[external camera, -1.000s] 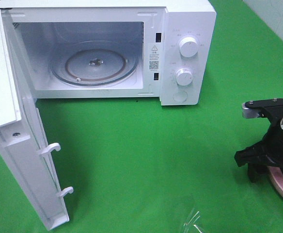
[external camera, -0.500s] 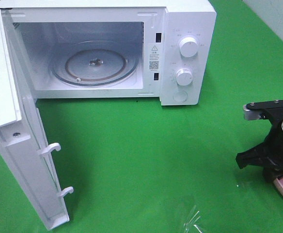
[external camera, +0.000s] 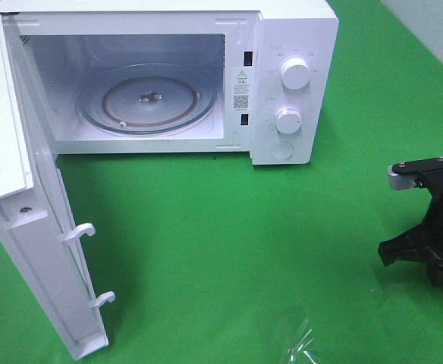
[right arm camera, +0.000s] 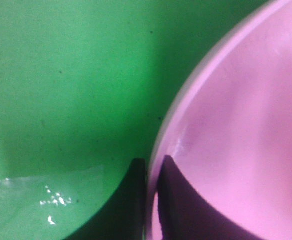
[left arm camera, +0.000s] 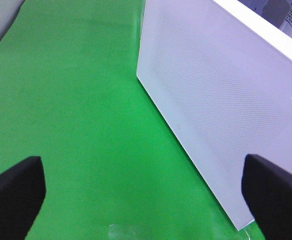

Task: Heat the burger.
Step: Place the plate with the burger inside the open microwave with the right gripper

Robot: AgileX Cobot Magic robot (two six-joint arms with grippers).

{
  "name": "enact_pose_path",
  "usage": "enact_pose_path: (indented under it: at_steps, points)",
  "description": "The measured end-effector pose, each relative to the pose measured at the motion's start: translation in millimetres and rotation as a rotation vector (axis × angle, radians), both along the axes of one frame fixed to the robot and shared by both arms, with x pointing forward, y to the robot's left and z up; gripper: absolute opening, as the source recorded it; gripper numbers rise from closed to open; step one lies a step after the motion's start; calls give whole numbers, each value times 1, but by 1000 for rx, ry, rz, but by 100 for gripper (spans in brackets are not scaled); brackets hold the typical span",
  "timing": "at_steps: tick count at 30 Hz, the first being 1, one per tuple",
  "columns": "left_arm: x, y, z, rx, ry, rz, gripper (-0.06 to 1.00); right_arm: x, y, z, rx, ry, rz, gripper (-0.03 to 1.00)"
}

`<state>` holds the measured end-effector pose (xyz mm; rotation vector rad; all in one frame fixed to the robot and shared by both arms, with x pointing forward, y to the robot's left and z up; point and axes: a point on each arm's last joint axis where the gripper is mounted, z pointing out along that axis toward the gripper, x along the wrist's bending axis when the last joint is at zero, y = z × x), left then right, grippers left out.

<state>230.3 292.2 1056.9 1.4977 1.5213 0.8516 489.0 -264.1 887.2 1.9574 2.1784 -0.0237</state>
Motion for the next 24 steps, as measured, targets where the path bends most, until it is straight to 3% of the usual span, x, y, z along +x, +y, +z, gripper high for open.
enact_pose_path:
  at_steps: [4,24]
  points:
    - [0,0,0,0,0,0,99,-9,15,11,-84,1,50,3]
    - [0,0,0,0,0,0,99,-33,56,27,-245,-29,213,4]
